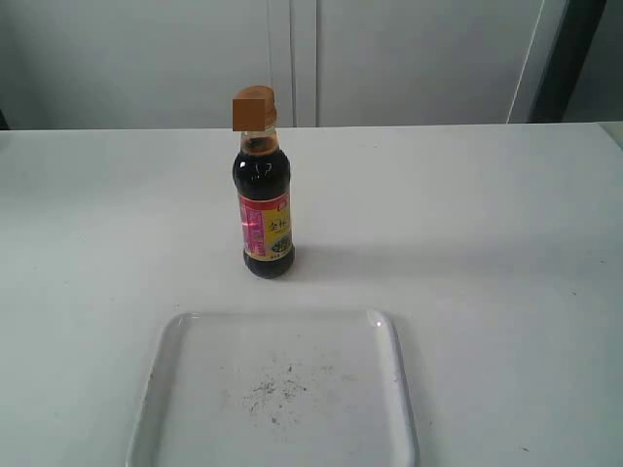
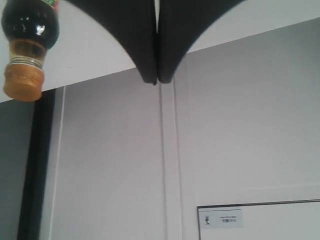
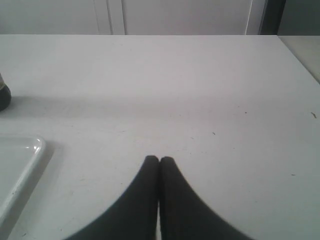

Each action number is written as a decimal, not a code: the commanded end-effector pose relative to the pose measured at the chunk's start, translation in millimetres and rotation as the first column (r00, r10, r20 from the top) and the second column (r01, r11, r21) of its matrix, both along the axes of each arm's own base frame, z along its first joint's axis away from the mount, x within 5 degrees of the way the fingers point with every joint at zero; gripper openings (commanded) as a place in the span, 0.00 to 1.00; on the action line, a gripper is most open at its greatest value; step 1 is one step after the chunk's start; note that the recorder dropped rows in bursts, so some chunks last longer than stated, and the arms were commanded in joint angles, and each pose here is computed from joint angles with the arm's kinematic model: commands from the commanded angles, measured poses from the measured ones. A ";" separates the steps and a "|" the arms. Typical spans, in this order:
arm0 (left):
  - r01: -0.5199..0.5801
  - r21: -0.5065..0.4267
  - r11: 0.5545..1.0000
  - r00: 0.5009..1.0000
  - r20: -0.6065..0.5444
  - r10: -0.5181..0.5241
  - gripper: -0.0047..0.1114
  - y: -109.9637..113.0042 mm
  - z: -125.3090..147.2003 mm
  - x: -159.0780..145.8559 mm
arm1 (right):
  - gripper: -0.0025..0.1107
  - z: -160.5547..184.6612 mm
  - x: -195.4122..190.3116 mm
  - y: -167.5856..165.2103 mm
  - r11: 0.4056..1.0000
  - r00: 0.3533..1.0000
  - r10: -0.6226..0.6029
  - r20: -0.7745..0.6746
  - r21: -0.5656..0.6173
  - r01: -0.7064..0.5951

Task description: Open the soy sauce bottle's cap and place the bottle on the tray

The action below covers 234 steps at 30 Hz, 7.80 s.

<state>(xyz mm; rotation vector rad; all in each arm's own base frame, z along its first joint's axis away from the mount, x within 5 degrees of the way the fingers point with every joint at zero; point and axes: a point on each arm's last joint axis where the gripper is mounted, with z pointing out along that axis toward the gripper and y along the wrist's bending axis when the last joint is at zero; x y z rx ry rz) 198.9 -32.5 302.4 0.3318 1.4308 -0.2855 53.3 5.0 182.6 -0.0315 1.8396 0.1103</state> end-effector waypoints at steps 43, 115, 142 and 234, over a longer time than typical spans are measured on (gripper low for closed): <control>0.537 0.006 0.844 0.842 -0.061 -0.536 0.94 -156.2 -7.8 100.0 | 0.02 -0.9 -0.2 0.0 1.000 1.000 0.000 0.005 0.003 0.000; 0.522 0.064 0.851 0.845 -0.178 -0.505 0.04 -174.7 -164.1 144.3 | 0.02 -0.1 0.1 -0.6 1.000 1.000 -0.002 0.017 -0.018 0.002; 0.542 0.051 0.839 0.829 -0.192 -0.525 0.04 -175.9 -164.8 142.4 | 0.02 107.8 -2.9 2.0 0.977 0.792 -0.034 0.610 0.185 -0.101; 0.555 0.031 0.831 0.817 -0.206 -0.538 0.04 -176.7 -165.3 141.2 | 0.02 42.8 340.0 194.9 0.437 0.469 0.861 0.195 -0.755 -0.489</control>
